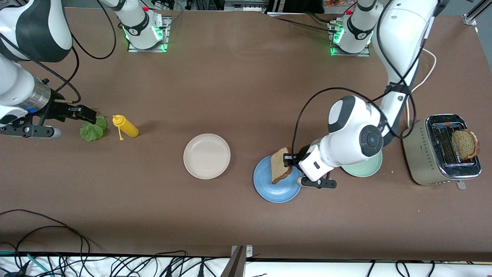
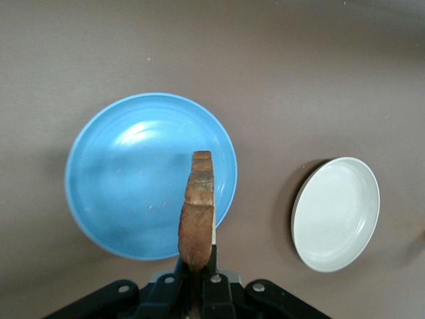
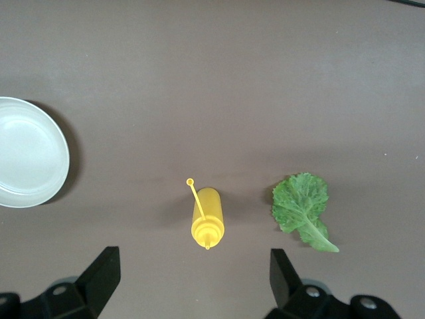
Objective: Make sandwich in blue plate with both arms
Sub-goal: 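Carry the toast with the left gripper over the blue plate, then lower the toast flat onto the blue plate and open the left gripper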
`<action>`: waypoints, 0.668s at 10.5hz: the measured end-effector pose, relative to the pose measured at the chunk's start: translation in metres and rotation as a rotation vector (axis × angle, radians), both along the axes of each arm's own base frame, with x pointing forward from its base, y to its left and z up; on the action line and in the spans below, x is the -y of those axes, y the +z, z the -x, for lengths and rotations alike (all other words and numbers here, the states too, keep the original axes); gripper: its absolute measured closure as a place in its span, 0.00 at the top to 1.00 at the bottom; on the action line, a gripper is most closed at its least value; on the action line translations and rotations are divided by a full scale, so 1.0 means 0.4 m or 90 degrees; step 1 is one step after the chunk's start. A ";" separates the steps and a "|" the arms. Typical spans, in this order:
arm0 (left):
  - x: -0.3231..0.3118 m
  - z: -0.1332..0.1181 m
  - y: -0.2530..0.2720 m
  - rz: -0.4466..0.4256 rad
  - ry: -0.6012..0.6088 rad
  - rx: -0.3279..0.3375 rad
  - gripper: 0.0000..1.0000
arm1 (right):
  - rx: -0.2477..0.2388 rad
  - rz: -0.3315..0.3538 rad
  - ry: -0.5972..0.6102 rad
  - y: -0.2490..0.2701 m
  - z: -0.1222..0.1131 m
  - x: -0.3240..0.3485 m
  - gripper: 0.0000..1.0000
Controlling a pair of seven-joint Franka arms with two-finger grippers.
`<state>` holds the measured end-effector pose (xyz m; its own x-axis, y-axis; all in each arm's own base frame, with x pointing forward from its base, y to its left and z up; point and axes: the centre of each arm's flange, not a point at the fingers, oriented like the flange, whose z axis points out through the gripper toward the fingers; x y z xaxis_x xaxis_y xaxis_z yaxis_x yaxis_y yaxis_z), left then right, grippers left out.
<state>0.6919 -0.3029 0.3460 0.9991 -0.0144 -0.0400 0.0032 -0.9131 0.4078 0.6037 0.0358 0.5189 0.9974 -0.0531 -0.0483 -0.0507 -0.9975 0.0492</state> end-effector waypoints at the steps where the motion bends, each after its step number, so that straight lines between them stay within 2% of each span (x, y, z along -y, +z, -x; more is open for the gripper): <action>1: 0.023 0.001 -0.030 0.003 0.012 0.002 0.08 | 0.000 0.000 0.000 0.000 0.000 0.000 1.00; 7: 0.054 -0.015 -0.147 0.020 0.038 0.003 0.08 | 0.000 0.000 0.000 0.000 0.000 0.000 1.00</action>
